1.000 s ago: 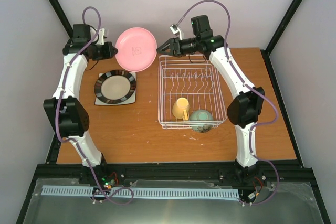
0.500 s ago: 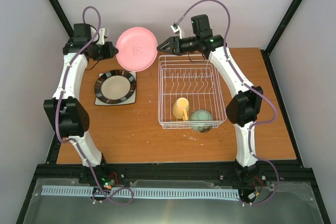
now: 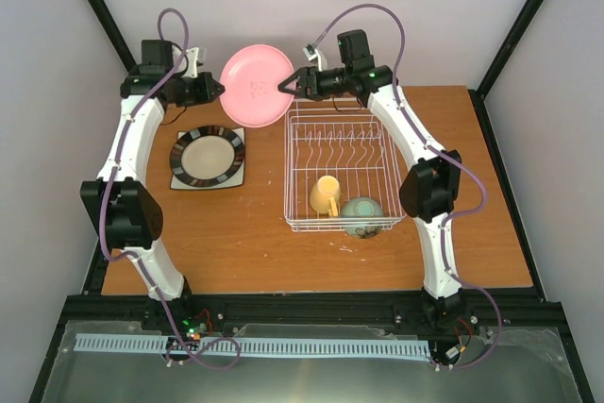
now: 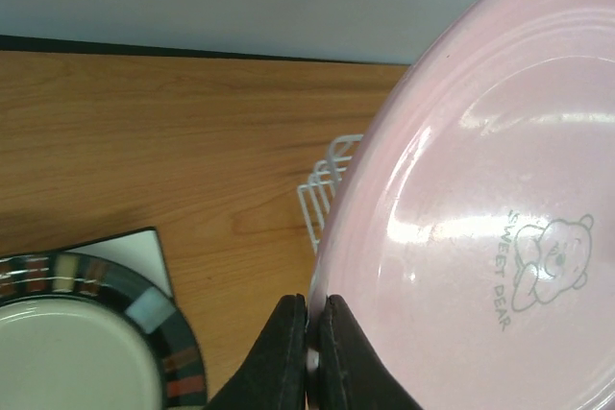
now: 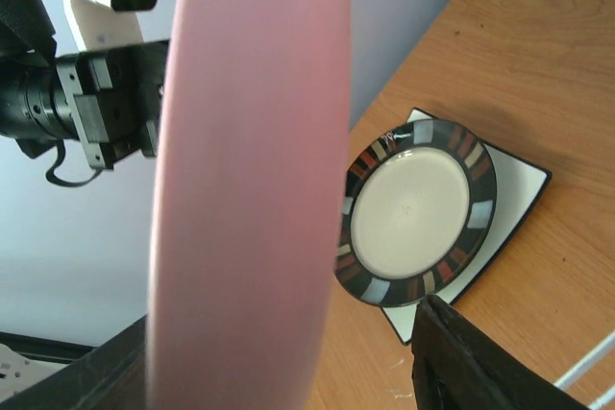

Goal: Load the mixed dishes into the dish rack

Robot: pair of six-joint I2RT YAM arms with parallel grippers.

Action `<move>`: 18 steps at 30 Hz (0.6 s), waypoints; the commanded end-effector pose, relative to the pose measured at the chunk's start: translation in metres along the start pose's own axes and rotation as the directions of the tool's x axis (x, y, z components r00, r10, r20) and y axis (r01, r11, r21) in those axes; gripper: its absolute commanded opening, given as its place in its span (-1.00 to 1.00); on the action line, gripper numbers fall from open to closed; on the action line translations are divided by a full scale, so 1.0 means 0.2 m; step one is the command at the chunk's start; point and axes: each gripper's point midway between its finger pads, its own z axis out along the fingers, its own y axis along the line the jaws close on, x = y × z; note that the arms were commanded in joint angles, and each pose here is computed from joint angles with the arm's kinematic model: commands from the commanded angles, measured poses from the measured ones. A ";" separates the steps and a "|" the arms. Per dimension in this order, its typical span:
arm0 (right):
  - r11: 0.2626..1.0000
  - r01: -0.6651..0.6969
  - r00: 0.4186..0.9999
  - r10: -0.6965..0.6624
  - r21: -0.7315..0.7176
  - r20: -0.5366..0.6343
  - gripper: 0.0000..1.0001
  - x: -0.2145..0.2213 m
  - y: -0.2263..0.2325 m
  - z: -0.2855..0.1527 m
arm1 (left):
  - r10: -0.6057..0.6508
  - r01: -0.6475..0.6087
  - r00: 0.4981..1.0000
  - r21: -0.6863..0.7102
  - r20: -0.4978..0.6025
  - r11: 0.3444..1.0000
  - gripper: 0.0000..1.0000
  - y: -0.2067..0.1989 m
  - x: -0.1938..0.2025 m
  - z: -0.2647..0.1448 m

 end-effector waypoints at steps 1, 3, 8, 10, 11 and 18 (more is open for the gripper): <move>0.997 0.037 0.999 -0.035 -0.063 0.039 0.15 -0.08 0.08 0.02 | 0.044 -0.048 0.998 0.109 0.040 0.993 -0.99 -0.25 -0.06 -0.01; 0.996 0.038 0.998 -0.034 -0.079 0.043 0.03 -0.09 0.09 0.03 | 0.051 -0.054 0.998 0.129 0.025 0.990 -0.99 -0.30 -0.04 0.04; 0.994 0.031 0.999 -0.028 -0.106 0.027 -0.92 -0.07 0.10 0.04 | 0.064 -0.062 0.998 0.172 -0.006 0.983 -0.99 -0.38 0.01 0.13; 0.996 0.041 0.999 -0.039 -0.085 0.027 -0.94 -0.07 0.10 0.03 | 0.066 -0.063 0.998 0.173 -0.010 0.983 -0.97 -0.39 0.01 0.15; 0.997 0.048 0.999 -0.046 -0.068 0.028 -0.94 -0.06 0.09 0.03 | 0.066 -0.064 0.998 0.163 -0.009 0.984 -0.92 -0.38 0.00 0.15; 0.989 0.068 0.995 -0.076 0.130 0.058 -0.94 -0.08 0.00 -0.11 | 0.108 -0.109 0.993 0.008 0.035 0.994 0.77 -0.28 -0.08 0.11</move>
